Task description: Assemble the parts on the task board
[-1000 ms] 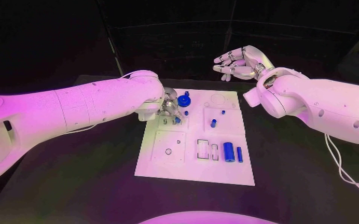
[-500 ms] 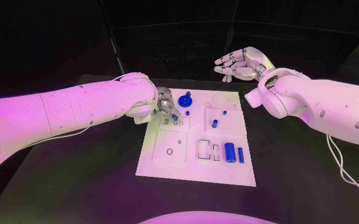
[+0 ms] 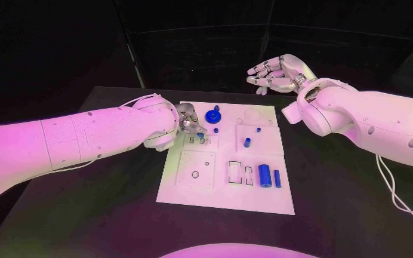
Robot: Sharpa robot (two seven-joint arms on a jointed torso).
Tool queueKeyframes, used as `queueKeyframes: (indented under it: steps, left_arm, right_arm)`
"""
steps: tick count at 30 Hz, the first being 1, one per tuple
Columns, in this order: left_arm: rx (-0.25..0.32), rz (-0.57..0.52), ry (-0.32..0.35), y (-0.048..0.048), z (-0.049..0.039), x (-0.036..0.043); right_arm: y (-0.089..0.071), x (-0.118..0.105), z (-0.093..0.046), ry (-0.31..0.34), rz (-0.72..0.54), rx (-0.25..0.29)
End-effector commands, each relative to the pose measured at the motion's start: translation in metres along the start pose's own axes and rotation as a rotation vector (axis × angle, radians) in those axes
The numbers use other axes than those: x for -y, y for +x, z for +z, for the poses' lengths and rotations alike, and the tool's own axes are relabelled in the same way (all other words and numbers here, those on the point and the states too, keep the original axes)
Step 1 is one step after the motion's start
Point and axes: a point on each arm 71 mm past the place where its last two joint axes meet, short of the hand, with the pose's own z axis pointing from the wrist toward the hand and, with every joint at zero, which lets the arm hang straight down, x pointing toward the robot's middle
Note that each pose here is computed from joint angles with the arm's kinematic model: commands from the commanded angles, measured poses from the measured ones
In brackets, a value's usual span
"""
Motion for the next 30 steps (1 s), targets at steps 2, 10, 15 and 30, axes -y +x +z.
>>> queueKeyframes:
  steps: [2, 10, 15, 30]
  left_arm:
    - [0.091, 0.018, 0.024, 0.0001, 0.0004, 0.0019]
    - [0.087, 0.051, 0.019, 0.0082, 0.0027, 0.0017]
    - [0.074, 0.077, 0.009, 0.0113, 0.0033, 0.0022]
    - [0.013, 0.12, -0.02, 0.0192, 0.0042, 0.0027]
  right_arm:
    - [0.0, -0.003, 0.0, -0.014, -0.002, 0.004]
    - [-0.001, -0.003, 0.0, -0.017, -0.004, 0.012]
    - [-0.001, -0.003, 0.0, -0.018, -0.005, 0.018]
    - [-0.001, -0.003, 0.002, -0.016, -0.008, 0.027]
